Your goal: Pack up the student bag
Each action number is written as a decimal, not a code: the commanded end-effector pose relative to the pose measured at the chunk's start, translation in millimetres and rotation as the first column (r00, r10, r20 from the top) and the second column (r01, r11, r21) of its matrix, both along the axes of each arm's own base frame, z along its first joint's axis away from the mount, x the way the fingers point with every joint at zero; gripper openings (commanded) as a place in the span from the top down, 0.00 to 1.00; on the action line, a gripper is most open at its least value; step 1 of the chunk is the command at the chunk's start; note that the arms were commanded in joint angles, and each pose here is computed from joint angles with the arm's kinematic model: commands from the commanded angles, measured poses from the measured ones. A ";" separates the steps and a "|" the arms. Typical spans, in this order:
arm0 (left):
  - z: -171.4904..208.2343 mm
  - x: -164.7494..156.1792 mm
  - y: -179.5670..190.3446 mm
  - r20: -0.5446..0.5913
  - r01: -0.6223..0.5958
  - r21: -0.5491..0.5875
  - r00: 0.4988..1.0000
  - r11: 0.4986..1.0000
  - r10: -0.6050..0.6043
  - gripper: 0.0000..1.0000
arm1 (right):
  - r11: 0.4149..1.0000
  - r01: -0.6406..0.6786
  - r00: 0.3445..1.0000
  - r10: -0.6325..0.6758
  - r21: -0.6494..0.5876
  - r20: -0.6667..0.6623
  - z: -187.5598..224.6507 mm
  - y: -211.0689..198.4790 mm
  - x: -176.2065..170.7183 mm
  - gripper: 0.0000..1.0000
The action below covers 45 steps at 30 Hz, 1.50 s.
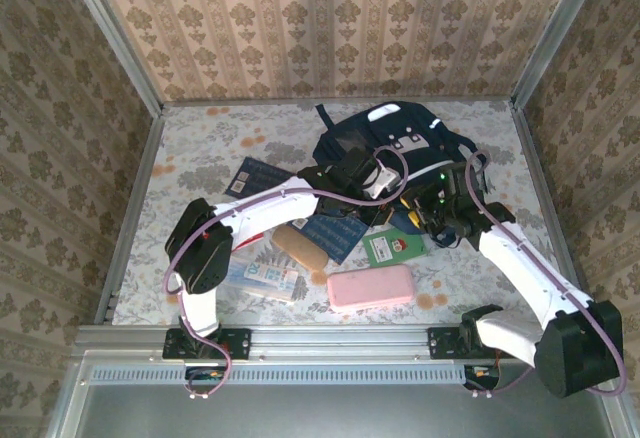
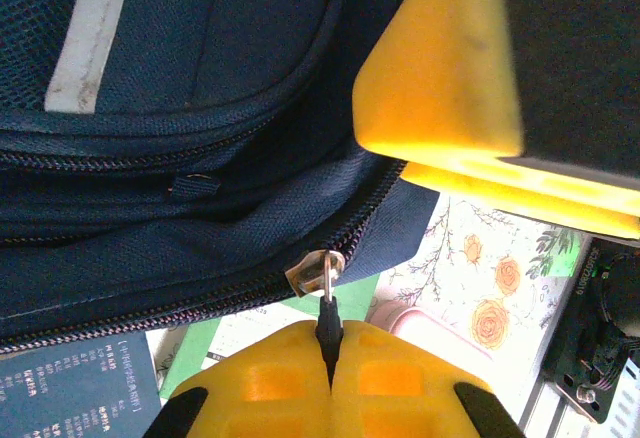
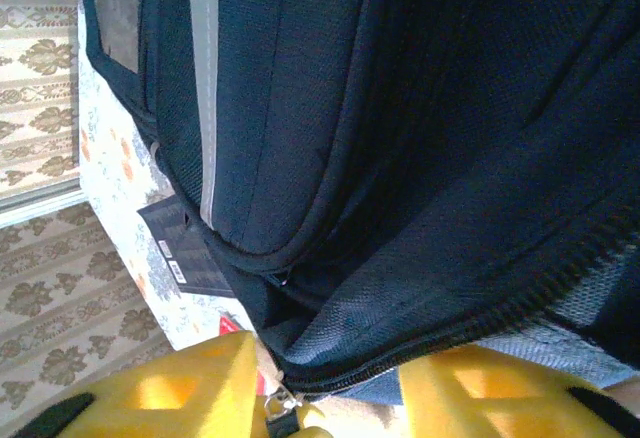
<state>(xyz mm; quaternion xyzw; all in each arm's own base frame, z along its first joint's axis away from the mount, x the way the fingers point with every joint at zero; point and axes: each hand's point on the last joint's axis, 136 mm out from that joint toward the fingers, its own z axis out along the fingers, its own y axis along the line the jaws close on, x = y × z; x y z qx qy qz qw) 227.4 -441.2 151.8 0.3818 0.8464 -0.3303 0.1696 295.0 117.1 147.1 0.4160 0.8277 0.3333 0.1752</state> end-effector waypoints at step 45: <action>-14.1 16.0 53.6 -0.021 -0.093 0.000 0.995 0.996 0.093 1.00 | 0.978 0.070 0.996 -0.057 -0.198 0.071 12.0 -34.5 12.2 1.00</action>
